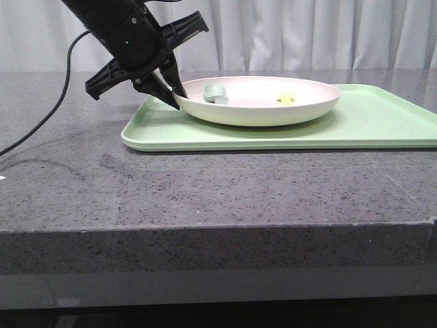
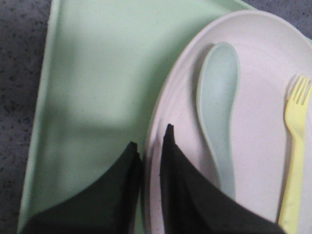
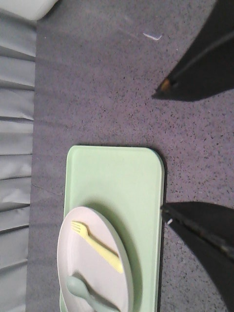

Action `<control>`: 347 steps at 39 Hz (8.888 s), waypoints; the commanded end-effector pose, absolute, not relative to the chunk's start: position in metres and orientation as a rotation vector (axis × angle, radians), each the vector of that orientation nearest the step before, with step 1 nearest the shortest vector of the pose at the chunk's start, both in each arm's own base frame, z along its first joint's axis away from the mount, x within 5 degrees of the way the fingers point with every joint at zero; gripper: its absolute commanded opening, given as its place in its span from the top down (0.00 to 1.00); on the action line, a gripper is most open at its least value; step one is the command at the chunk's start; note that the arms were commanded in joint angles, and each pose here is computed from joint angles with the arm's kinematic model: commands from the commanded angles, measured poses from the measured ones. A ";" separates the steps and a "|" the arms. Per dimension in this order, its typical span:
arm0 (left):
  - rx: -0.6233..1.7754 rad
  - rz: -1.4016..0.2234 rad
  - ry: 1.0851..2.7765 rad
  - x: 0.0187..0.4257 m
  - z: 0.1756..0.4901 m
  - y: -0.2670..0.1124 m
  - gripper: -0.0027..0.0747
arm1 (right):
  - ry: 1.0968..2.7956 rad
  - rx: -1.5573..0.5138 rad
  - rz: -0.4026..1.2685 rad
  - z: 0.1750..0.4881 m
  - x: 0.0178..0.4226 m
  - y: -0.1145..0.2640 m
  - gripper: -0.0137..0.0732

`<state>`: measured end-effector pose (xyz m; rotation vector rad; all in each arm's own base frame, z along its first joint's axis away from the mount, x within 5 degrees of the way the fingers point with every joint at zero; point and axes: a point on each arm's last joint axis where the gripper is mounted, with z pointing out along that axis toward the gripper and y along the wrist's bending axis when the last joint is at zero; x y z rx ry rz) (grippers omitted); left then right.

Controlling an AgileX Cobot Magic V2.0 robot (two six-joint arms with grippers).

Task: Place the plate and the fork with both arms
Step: 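Carry the plate over the green tray and lower it down, then release the plate and raise the left gripper away, then lower the right gripper onto the yellow fork and grasp it, then lift the yellow fork and move it beside the plate on the tray, then open the right gripper to release the fork and lift away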

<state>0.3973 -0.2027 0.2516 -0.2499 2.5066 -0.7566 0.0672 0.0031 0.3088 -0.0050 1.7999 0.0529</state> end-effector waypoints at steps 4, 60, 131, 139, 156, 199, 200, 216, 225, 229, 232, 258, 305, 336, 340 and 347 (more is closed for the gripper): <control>-0.225 -0.832 2.348 0.392 0.300 -0.202 0.46 | 1.709 -0.002 0.050 0.324 0.070 0.003 0.29; 0.360 -0.245 2.127 0.142 0.371 -0.040 0.41 | 1.951 0.011 0.120 0.320 0.083 0.007 0.23; 0.338 -0.234 2.026 0.128 0.376 -0.037 0.41 | 2.640 -0.172 0.180 0.349 0.394 0.157 0.11; 0.336 -0.233 2.019 0.128 0.377 -0.037 0.41 | 2.673 -0.163 0.158 0.338 0.409 0.163 0.25; 0.335 -0.233 2.017 0.128 0.377 -0.037 0.41 | 2.715 -0.114 0.130 0.315 0.427 0.166 0.36; 0.335 -0.233 2.017 0.128 0.377 -0.037 0.41 | 2.794 -0.051 0.112 0.298 0.434 0.156 0.52; 0.335 -0.233 2.017 0.128 0.377 -0.037 0.41 | 2.794 -0.051 0.113 0.298 0.434 0.156 0.54; 0.335 -0.233 2.017 0.128 0.377 -0.037 0.41 | 2.796 -0.051 0.112 0.298 0.433 0.156 0.71; 0.335 -0.233 2.017 0.128 0.377 -0.037 0.41 | 2.787 -0.052 0.115 0.307 0.429 0.154 0.71; 0.335 -0.233 2.017 0.128 0.377 -0.037 0.41 | 2.773 -0.053 0.121 0.317 0.425 0.153 0.71; 0.335 -0.233 2.017 0.128 0.377 -0.037 0.41 | 2.758 -0.052 0.128 0.324 0.422 0.152 0.71; 0.335 -0.233 2.015 0.128 0.377 -0.037 0.41 | 2.640 0.013 0.046 0.381 0.401 0.099 0.71; 0.333 -0.232 2.009 0.128 0.378 -0.036 0.41 | 2.784 0.081 0.110 0.306 0.418 0.038 0.70; 0.333 -0.232 2.011 0.128 0.378 -0.037 0.41 | 2.860 0.083 0.101 0.288 0.421 0.039 0.54; 0.333 -0.232 2.011 0.128 0.378 -0.037 0.41 | 2.856 0.083 0.101 0.290 0.421 0.039 0.43; 0.333 -0.232 2.011 0.128 0.378 -0.037 0.41 | 2.828 0.081 0.105 0.303 0.416 0.038 0.40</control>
